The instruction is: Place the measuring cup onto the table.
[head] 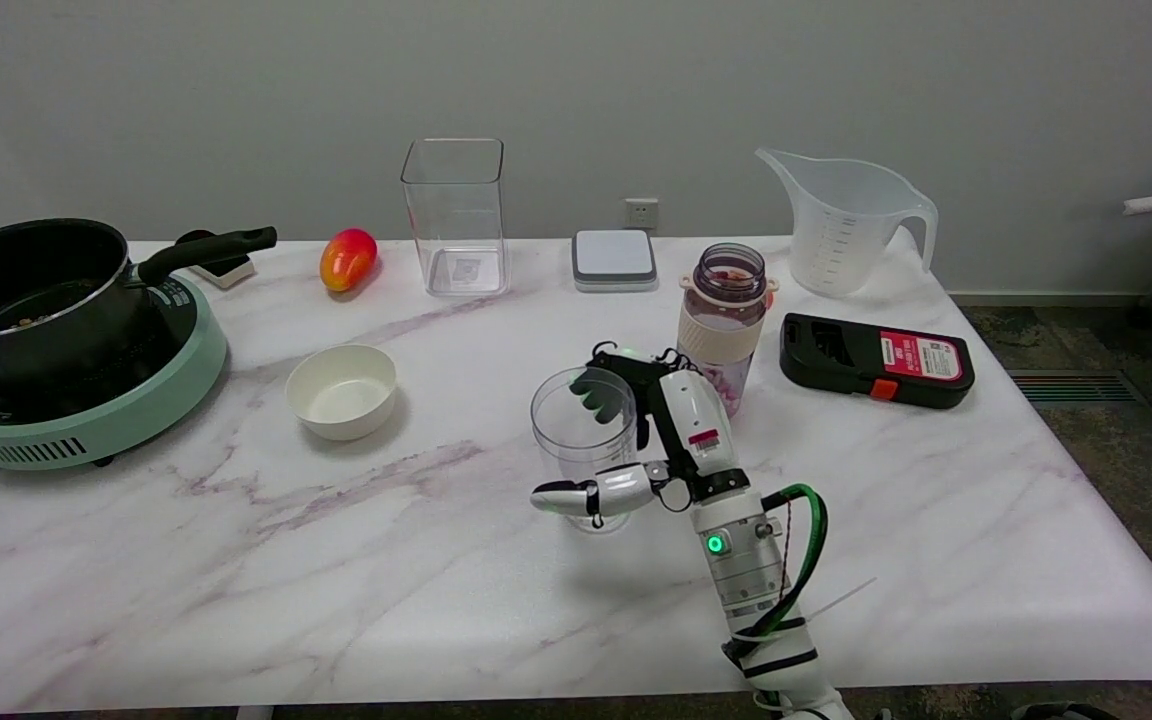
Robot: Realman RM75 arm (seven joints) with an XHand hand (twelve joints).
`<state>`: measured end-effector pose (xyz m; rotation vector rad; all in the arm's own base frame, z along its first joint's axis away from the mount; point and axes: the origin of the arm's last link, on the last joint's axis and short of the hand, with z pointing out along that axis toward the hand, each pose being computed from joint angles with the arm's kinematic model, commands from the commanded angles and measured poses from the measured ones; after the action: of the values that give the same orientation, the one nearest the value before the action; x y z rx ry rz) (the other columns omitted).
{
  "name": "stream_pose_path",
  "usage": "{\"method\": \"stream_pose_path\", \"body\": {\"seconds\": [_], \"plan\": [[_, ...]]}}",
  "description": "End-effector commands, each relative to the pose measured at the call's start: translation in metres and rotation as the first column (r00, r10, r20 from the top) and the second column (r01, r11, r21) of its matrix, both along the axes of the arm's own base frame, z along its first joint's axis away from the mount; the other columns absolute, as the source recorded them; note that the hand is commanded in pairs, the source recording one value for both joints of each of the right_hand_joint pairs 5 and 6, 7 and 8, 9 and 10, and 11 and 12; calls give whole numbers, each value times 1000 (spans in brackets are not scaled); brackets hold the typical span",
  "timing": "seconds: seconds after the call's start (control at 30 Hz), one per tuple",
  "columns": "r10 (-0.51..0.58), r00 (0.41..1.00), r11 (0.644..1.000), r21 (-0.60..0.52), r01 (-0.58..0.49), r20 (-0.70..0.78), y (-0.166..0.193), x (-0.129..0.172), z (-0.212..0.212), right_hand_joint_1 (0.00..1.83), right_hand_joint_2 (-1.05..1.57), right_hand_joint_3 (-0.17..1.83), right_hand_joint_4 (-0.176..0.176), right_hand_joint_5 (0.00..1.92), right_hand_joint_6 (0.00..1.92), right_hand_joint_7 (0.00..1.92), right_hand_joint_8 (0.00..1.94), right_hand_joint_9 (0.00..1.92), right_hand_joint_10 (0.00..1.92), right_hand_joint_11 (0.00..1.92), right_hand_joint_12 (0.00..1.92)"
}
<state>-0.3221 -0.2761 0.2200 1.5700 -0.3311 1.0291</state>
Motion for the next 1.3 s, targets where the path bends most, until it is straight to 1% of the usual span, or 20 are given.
{"method": "stream_pose_path", "body": {"seconds": [0.03,0.23,0.33,0.47,0.57,0.67,0.8,0.97,1.1,1.17,1.27,1.3], "plan": [[-8,1000,1000,13,7,14,2,-5,3,1305,974,567,0,1663,1663,1811,1811,1622,1622,1414,1414],[-8,1000,1000,9,7,16,1,-5,5,1298,616,812,0,1436,1436,1724,1724,1541,1541,1346,1346],[-11,1000,1000,8,11,16,2,-5,5,1286,449,921,0,1356,1356,1686,1686,1513,1513,1325,1325],[-13,1000,1000,12,13,28,3,-6,6,1271,311,970,0,1269,1269,1660,1660,1487,1487,1314,1314],[-14,999,1000,5,14,35,3,-6,8,1264,189,1016,0,1189,1189,1593,1593,1431,1431,1305,1305],[-11,999,1000,1,10,33,3,-6,10,1256,84,1028,0,1132,1132,1500,1500,1375,1375,1288,1288],[-12,999,1000,-4,12,36,4,-6,12,1252,18,1046,0,1097,1097,1382,1382,1355,1355,1277,1277],[-13,999,1000,-3,13,39,4,-7,13,1268,-42,1043,0,1012,1012,1300,1300,1334,1334,1265,1265],[-16,999,1000,0,16,36,3,-7,16,1268,-48,1039,0,997,997,1292,1292,1331,1331,1264,1264],[-16,999,1000,3,16,40,3,-7,17,1268,-74,986,0,857,857,1241,1241,1305,1305,1251,1251],[-20,999,1000,7,19,46,3,-8,18,1274,-91,959,0,779,779,1206,1206,1271,1271,1228,1228],[-21,999,1000,9,20,47,3,-9,19,1276,-106,946,0,745,745,1173,1173,1237,1237,1190,1190]]}}
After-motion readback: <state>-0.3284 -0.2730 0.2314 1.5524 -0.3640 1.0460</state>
